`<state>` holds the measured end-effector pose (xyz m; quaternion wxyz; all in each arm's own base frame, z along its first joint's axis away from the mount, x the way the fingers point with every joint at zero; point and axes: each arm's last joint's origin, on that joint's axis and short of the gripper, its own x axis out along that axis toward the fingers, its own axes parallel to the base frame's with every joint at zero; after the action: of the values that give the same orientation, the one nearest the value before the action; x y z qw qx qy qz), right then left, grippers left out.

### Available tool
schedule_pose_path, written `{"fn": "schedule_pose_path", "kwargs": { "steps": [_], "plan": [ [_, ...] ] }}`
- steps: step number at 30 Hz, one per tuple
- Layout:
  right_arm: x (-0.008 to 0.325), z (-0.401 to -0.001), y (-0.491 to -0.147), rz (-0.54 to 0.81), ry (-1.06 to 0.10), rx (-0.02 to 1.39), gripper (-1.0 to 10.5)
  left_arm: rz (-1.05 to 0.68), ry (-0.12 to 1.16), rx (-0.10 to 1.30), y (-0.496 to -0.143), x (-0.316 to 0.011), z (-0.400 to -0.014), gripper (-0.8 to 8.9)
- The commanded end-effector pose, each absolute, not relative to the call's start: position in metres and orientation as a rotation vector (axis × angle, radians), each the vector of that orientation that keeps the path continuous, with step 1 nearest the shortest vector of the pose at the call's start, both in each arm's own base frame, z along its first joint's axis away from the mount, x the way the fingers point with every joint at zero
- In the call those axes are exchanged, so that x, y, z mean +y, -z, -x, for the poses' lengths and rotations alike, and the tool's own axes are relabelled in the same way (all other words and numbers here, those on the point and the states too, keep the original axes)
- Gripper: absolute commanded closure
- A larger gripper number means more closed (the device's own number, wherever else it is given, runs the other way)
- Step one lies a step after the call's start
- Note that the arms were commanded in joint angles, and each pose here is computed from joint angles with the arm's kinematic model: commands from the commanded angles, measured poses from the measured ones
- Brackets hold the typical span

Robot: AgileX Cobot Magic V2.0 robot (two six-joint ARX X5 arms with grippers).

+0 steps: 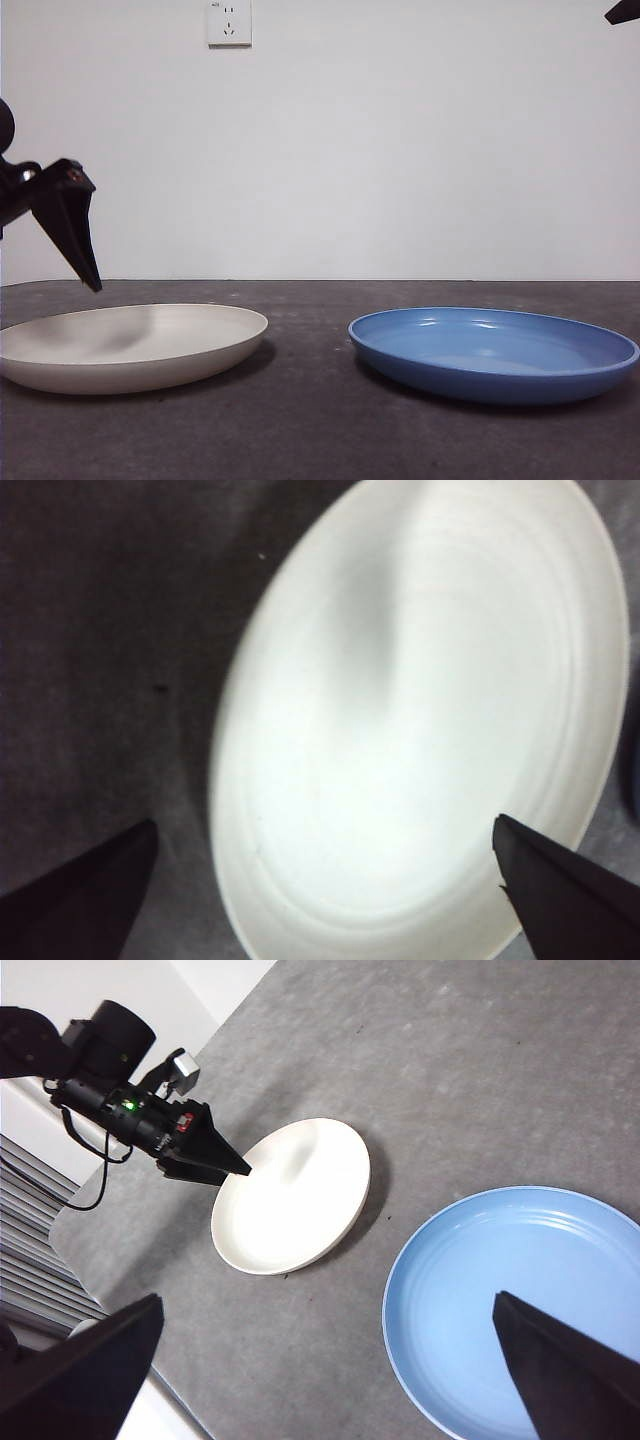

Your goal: Pick up the white plate, put it on the blue plate, put it on desk

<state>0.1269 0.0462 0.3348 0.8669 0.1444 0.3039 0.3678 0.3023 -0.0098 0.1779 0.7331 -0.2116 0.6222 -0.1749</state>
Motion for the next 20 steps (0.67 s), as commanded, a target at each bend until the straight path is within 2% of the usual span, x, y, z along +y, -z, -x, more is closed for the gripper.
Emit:
{"fn": "schedule_pose_path", "kwargs": {
  "steps": [1, 3, 7, 13, 20],
  "plan": [
    [0.0468, -0.1269, -0.3398, -0.292, -0.780, 0.616, 3.5, 0.455, 0.400, 1.363, -0.1728, -0.0091, -0.3107, 2.38],
    [0.0468, -0.1269, -0.3398, -0.292, -0.780, 0.616, 3.5, 0.455, 0.400, 1.366, -0.1701, -0.0092, -0.3120, 2.81],
    [0.0468, -0.1269, -0.3398, -0.292, -0.780, 0.616, 3.5, 0.454, 0.400, 1.360, -0.1693, -0.0091, -0.3130, 3.03],
    [0.0468, -0.1269, -0.3398, -0.292, -0.780, 0.616, 3.5, 0.452, 0.400, 1.354, -0.1694, -0.0091, -0.3136, 5.97],
    [0.0468, -0.1269, -0.3398, -0.293, -0.780, 0.616, 3.5, 0.439, 0.388, 1.356, -0.1690, -0.0087, -0.3137, 7.87]
  ]
}}
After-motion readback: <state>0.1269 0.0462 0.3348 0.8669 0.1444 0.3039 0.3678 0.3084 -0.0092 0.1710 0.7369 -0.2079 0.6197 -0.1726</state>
